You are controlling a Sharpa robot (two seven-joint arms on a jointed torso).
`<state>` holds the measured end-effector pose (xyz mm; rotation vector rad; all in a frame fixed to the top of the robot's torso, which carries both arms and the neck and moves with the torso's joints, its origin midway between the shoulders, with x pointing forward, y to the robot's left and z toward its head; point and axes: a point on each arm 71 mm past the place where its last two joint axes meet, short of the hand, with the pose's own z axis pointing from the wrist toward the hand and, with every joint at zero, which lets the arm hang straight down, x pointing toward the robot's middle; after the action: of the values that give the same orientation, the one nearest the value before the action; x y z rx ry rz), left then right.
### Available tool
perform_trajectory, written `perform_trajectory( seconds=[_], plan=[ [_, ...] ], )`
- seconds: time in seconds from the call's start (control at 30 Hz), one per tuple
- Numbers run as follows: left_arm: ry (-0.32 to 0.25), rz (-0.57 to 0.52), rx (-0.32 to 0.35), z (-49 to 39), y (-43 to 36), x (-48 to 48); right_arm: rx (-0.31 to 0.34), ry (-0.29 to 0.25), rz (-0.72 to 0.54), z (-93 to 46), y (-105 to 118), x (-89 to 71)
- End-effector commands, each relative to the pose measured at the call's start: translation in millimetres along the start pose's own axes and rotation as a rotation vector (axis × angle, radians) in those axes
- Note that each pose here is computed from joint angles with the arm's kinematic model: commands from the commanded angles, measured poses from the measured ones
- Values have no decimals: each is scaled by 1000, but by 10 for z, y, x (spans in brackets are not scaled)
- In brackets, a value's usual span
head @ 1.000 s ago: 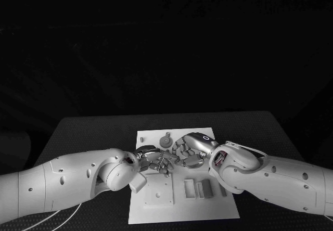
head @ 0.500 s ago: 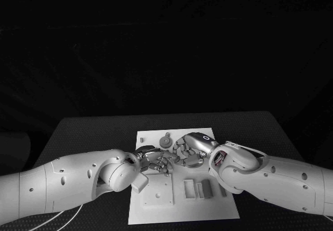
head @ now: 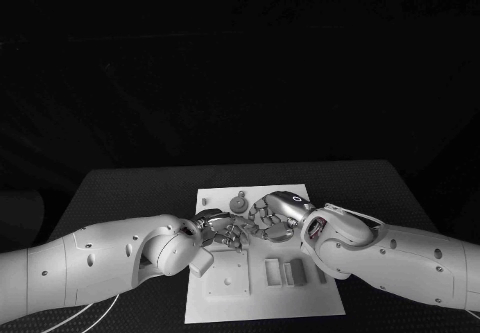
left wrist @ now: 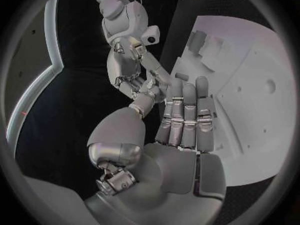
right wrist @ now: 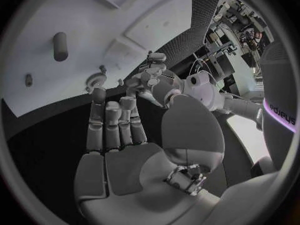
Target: Assemble the parts on the task board
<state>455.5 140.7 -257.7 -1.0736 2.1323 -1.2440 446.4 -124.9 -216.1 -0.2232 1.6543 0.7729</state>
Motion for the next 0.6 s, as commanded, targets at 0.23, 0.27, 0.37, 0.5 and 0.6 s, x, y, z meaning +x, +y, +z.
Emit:
perform_trajectory(
  seconds=[0.23,0.27,0.37,0.5,0.6],
  plan=[
    [-62,58,2,-2,-7,-70,7,4,53,-14,-22,3],
    [-72,70,1,-3,-6,-82,11,2,58,-19,-31,-4],
    [-104,114,-2,-7,-2,-124,22,-16,89,-34,-64,-32],
    [-145,176,0,-10,-1,-193,36,-63,156,-56,-126,-111],
    [-160,225,3,-11,-2,-234,59,-128,251,-53,-202,-227]
  ],
)
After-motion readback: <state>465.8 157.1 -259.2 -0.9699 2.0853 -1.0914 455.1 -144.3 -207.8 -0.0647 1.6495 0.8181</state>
